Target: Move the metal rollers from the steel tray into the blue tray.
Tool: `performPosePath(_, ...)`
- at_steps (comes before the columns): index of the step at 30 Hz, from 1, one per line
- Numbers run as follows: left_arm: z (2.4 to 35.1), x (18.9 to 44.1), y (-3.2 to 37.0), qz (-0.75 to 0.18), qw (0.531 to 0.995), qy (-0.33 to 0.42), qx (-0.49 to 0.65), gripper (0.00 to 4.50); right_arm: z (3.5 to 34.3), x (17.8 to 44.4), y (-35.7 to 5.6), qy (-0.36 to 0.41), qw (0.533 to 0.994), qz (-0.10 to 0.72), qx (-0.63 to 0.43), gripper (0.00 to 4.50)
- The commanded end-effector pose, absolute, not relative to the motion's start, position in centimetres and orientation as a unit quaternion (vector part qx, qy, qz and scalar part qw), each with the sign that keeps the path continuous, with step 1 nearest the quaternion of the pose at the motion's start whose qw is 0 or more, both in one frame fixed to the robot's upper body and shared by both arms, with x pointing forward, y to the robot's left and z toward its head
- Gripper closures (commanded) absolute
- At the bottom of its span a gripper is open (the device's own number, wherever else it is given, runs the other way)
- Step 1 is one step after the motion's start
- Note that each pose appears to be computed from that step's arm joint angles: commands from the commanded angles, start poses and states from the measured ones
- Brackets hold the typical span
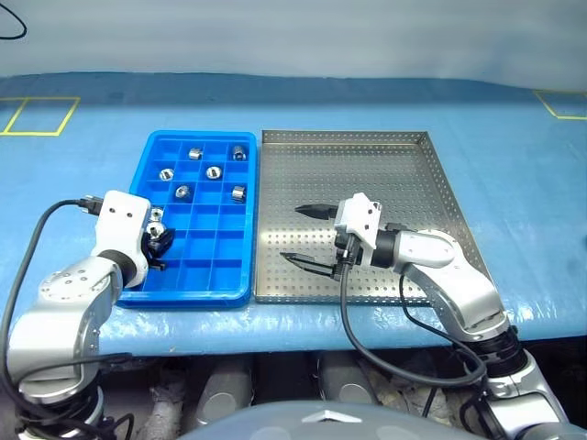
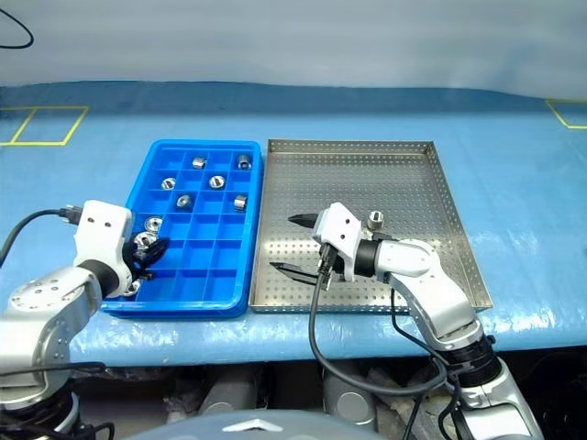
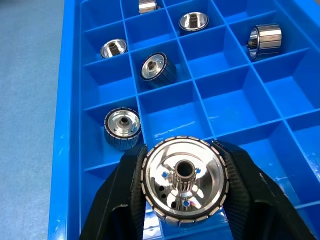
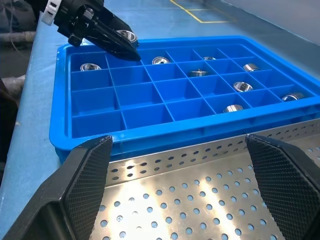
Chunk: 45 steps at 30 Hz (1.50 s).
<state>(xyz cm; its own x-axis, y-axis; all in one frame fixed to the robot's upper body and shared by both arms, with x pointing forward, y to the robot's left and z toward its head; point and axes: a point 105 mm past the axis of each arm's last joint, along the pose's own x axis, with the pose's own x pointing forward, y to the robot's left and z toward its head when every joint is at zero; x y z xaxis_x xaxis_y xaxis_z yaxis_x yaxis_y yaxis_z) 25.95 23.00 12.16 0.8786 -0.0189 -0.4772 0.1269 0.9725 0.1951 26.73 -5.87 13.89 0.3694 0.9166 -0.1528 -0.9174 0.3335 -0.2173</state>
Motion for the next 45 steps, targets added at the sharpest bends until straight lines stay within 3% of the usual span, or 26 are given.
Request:
performPosePath(1, 12.6, 26.2, 23.1, -0.038, 0.965, 0.228, 0.125, 2.02, 15.5, 26.5, -5.9, -0.032, 0.818, 0.556, -0.141, 0.00)
performPosePath(6, 12.6, 26.3, 23.1, -0.035, 0.967, 0.222, 0.125, 0.46, 15.6, 26.6, -5.9, -0.035, 0.819, 0.554, -0.142, 0.00)
performPosePath(10, 13.5, 26.7, 22.5, -0.040, 0.975, 0.186, 0.117, 0.46, 15.7, 26.6, -5.9, -0.037, 0.819, 0.554, -0.144, 0.00)
performPosePath(15, 17.3, 26.9, 18.1, -0.157, 0.983, 0.058, 0.070, 0.46, 15.8, 27.7, -7.1, -0.035, 0.840, 0.520, -0.149, 0.00)
performPosePath(19, 17.1, 25.3, 13.9, -0.294, 0.950, 0.041, 0.094, 0.46, 14.7, 33.0, -11.6, 0.021, 0.929, 0.330, -0.167, 0.00)
performPosePath(20, 16.7, 25.0, 13.2, -0.318, 0.942, 0.044, 0.102, 0.46, 14.7, 33.3, -12.1, 0.026, 0.935, 0.314, -0.161, 0.00)
performPosePath(26, 15.6, 24.0, 10.8, -0.401, 0.907, 0.042, 0.122, 0.46, 14.2, 30.8, -11.5, 0.043, 0.912, 0.374, -0.163, 0.00)
performPosePath(33, 14.9, 24.6, 9.9, -0.418, 0.897, 0.035, 0.137, 0.46, 13.1, 27.2, -11.7, 0.081, 0.867, 0.456, -0.184, 0.00)
performPosePath(45, 14.7, 24.9, 9.3, -0.424, 0.895, 0.027, 0.138, 0.46, 9.2, 27.4, -13.1, 0.159, 0.862, 0.455, -0.159, 0.00)
